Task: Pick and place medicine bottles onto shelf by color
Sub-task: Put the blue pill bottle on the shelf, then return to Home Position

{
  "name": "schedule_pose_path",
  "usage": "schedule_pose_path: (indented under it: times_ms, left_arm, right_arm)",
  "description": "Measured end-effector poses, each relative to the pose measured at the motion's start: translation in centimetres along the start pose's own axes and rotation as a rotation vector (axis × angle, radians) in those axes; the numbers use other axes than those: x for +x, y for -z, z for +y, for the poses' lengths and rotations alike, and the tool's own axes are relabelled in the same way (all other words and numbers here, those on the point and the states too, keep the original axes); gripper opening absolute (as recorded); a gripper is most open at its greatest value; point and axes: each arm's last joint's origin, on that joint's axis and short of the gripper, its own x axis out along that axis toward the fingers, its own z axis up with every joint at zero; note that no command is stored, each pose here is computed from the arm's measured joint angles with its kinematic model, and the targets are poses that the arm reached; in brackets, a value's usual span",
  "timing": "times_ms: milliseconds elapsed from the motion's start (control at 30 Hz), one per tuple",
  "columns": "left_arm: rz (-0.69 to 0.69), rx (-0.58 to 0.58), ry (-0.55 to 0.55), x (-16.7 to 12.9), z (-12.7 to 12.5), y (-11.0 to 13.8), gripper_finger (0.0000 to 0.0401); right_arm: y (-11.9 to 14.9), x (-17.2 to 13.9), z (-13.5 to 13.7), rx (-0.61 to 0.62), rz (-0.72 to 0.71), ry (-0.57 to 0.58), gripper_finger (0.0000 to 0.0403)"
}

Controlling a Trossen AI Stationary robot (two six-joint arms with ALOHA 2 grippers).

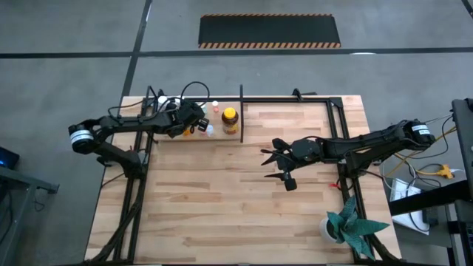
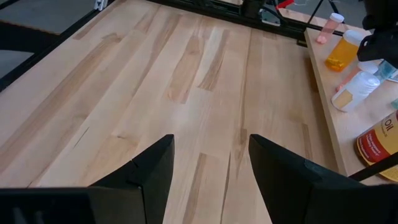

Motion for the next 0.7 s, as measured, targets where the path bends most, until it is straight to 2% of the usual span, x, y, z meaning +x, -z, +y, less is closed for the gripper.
schedule_pose_path:
  times_ms: [167, 467, 700]
  left_arm:
    - [0.0, -0.001, 0.0, 0.0, 0.0, 0.0, 0.0111]
    - [0.0, 0.0, 0.0, 0.0, 0.0, 0.0, 0.0152]
    - [-0.004, 0.002, 0.006, -0.22, 0.13, -0.11, 0.0158]
  right_arm:
    - [0.0, 0.0, 0.0, 0.0, 0.0, 0.0, 0.0198]
    - [0.03, 0.0, 0.01, 0.001, 0.003, -0.001, 0.0198]
    - [0.03, 0.0, 0.0, 0.001, 0.003, -0.001, 0.0199]
